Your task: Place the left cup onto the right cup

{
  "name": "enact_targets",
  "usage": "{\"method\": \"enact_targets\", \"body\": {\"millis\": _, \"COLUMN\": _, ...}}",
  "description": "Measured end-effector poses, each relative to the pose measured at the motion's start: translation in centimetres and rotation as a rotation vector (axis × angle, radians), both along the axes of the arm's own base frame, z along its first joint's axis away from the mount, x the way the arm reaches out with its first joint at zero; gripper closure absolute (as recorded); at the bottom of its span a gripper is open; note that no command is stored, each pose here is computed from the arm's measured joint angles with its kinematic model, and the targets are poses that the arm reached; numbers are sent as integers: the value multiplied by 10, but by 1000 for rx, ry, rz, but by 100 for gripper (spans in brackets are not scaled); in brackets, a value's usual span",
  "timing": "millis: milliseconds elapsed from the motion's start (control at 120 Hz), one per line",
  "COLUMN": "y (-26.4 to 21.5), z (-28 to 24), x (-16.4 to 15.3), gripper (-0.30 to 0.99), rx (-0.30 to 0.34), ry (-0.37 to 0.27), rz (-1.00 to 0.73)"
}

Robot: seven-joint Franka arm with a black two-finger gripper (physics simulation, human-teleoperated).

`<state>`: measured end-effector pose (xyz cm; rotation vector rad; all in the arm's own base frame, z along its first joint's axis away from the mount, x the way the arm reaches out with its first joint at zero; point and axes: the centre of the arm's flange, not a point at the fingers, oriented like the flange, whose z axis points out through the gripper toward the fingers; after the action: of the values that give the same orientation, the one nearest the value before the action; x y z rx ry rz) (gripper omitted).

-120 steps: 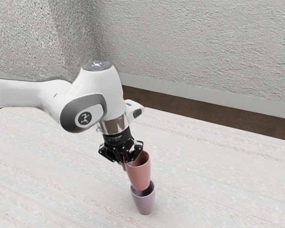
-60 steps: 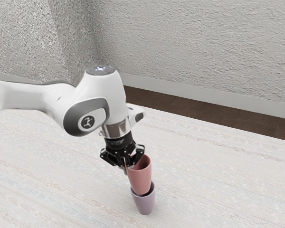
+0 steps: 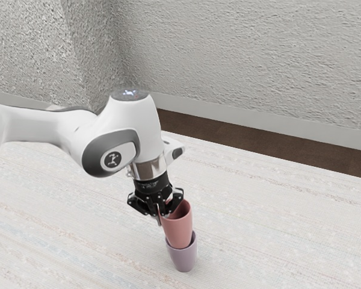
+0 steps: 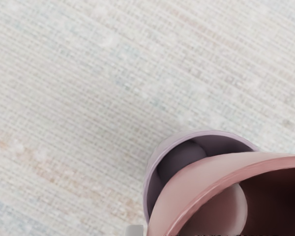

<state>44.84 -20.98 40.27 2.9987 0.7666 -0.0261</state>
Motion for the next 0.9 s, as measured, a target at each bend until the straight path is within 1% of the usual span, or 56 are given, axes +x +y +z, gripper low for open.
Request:
{"method": "enact_targets", "body": {"millis": 133, "y": 1, "z": -7, "x": -2, "gripper": 78, "rx": 2, "ry": 5, "rz": 4}}
{"method": "enact_targets", "body": {"millis": 167, "y": 2, "z": -8, "x": -2, "gripper": 73, "rx": 1, "ry": 4, "rz": 4}}
{"method": "enact_targets", "body": {"millis": 292, "y": 1, "z": -6, "x": -2, "gripper": 45, "rx": -3, "ry": -2, "rz": 4}}
{"method": "enact_targets", "body": {"millis": 342, "y": 1, "z": -6, "x": -2, "gripper": 36, "rx": -4, "ry": -4, "rz": 3}}
{"method": "enact_targets", "body": {"millis": 408, "y": 1, "z": -5, "x": -2, "gripper": 26, "rx": -5, "ry": -6, "rz": 2}}
{"method": "enact_targets", "body": {"millis": 492, "y": -2, "z": -4, "x": -4, "gripper": 18, "rx": -3, "ry": -7, "rz": -7}}
{"method": "enact_targets", "body": {"millis": 667, "y": -4, "z": -2, "x": -5, "gripper": 8, "rx": -2, "ry": -10, "rz": -15}}
{"method": "enact_targets", "body": {"millis": 900, "y": -4, "z": 7, "x": -6, "gripper": 3, "rx": 0, "ry": -26, "rz": -23}}
